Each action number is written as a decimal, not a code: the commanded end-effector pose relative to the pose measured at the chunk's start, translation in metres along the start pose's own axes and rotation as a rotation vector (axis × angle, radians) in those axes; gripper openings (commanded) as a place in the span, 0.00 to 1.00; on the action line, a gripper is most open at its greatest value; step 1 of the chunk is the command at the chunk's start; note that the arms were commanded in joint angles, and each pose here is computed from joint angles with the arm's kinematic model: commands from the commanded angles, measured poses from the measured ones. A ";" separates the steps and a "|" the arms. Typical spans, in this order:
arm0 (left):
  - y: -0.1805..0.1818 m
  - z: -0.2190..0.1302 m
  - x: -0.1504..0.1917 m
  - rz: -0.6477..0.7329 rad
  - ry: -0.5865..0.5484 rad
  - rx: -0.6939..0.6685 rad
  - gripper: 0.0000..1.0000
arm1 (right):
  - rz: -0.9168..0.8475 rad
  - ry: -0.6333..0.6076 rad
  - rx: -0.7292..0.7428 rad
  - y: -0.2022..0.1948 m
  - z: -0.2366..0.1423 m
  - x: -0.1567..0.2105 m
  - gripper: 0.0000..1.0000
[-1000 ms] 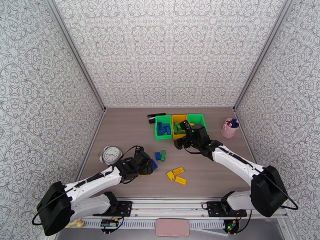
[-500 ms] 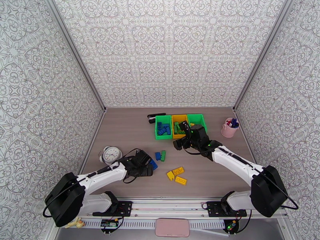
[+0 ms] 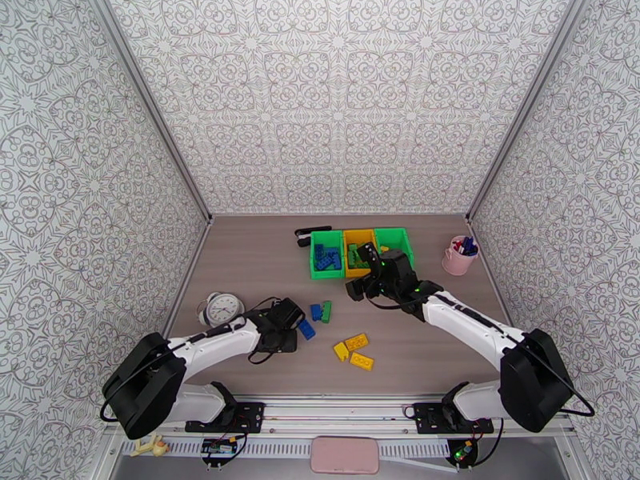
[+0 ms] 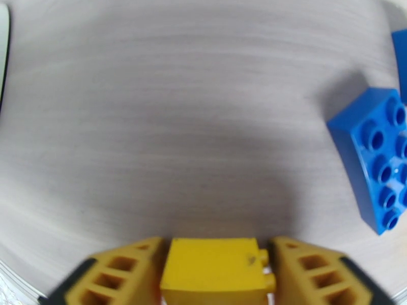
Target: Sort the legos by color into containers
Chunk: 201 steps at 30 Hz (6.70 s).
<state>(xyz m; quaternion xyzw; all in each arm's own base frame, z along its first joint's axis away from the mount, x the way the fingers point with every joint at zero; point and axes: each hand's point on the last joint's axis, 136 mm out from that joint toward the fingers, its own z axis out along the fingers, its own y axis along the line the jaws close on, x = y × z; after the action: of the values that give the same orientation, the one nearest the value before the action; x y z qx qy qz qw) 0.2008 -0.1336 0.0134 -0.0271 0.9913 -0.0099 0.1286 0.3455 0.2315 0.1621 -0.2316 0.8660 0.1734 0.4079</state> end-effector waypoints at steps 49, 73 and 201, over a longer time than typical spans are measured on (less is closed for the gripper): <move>-0.251 -0.126 -0.244 0.276 -0.744 0.622 0.32 | 0.172 -0.209 0.277 -0.046 -0.095 0.024 0.99; -0.371 -0.045 -0.327 0.236 -0.669 0.787 0.31 | 0.313 -0.250 0.378 -0.068 -0.115 0.051 0.98; -0.136 -0.146 -0.009 1.183 -0.834 0.899 1.00 | 0.309 0.464 0.358 0.041 -0.002 0.187 0.92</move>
<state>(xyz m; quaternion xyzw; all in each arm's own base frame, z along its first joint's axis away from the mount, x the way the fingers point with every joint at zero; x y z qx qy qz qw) 0.1838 -0.2673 0.1610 0.5372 0.6276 -0.3171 0.4658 0.2171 0.2090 0.0209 -0.0616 0.9753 0.0154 0.2115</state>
